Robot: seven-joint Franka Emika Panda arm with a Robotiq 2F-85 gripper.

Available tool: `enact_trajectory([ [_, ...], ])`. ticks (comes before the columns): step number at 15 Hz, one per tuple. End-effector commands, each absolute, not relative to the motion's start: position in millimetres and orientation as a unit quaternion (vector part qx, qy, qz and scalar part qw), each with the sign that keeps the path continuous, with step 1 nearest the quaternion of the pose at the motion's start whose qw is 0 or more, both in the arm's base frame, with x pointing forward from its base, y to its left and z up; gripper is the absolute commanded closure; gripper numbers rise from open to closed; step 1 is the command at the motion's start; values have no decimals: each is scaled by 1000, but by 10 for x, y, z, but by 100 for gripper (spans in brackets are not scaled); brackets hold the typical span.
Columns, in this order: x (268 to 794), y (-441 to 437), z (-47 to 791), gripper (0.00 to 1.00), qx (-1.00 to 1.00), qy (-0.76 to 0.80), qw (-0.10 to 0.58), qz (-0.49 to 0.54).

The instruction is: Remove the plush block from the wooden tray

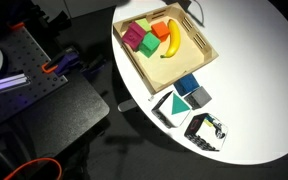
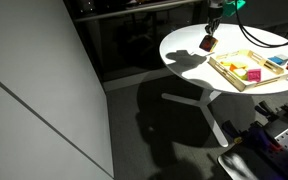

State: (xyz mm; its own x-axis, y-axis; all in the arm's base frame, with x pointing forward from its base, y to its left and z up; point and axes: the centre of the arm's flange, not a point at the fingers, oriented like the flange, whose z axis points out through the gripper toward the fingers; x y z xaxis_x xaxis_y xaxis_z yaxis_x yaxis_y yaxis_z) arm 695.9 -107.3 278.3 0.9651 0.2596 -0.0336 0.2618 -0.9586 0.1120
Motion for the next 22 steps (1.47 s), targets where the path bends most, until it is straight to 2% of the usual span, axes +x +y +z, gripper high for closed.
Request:
enact_trajectory([
  [1, 6857, -984, 2818, 97, 983, 177, 40, -10],
  [10, 6517, -724, 2433, 97, 970, 236, 23, -48],
  [13, 6381, -695, 2387, 96, 971, 230, 39, -48],
  [14, 6350, -696, 2377, 71, 972, 227, 49, -43],
  [16, 6324, -719, 2393, 67, 975, 211, 67, -27],
  [22, 6300, -795, 2640, 18, 990, 115, 83, 16],
])
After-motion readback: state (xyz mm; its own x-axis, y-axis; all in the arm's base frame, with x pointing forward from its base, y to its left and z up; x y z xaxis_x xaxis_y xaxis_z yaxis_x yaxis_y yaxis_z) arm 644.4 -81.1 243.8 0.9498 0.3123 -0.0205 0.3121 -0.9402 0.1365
